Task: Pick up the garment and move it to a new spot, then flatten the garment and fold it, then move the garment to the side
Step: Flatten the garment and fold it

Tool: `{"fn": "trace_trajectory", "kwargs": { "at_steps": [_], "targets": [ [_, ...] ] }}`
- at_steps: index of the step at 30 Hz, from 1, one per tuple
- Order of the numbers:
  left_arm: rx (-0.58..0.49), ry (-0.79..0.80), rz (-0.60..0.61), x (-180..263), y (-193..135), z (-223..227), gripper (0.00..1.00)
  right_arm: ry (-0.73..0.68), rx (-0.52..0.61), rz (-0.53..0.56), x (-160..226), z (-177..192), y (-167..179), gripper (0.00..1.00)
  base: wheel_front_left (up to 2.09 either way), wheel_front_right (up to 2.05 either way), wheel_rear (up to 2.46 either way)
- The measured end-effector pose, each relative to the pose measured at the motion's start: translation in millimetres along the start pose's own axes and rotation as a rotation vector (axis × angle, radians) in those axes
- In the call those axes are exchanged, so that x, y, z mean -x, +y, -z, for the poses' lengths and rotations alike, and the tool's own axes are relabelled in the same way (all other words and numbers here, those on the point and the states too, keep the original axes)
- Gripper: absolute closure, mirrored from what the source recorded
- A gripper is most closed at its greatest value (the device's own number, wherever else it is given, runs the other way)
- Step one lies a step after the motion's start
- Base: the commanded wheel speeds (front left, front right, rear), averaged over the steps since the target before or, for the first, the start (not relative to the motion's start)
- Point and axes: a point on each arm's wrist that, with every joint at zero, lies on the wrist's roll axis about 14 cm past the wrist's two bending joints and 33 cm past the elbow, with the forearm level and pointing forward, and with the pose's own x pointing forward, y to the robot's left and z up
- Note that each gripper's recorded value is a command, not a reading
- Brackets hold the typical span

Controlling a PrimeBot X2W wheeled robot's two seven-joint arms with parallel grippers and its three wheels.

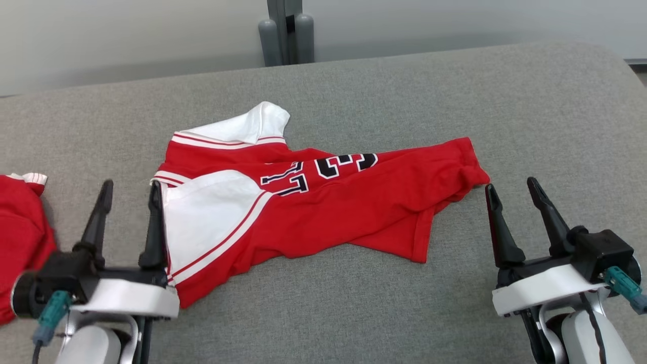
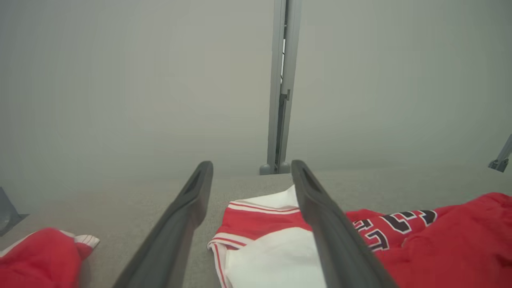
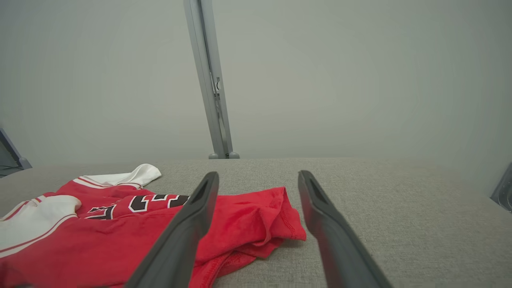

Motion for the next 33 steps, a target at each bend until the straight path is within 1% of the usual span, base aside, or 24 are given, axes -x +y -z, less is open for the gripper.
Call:
{"fn": "trace_trajectory", "kwargs": {
  "at_steps": [2,8,12,16,33],
  "targets": [
    [-0.03,0.034,-0.002,14.8,-0.6,8.5,0.0,0.009,0.0,-0.004,6.0,0.0,2.4,0.0,0.0,0.0,0.0],
    [-0.044,0.062,0.006,39.5,-5.3,10.6,0.0,0.027,-0.003,0.002,26.2,-0.9,4.2,0.0,0.0,0.0,0.0],
    [-0.047,0.067,0.005,47.8,-6.6,8.4,0.0,0.029,-0.002,0.009,35.5,-3.9,3.3,0.0,0.0,0.0,0.0],
    [-0.047,0.075,0.008,52.4,-7.4,8.2,0.0,0.028,-0.003,0.016,40.5,-6.6,1.9,0.0,0.0,0.0,0.0],
    [-0.047,0.088,-0.007,55.0,-4.1,9.2,0.0,0.013,-0.003,0.009,36.1,-12.6,3.7,0.0,0.0,0.0,0.0]
  ]
}}
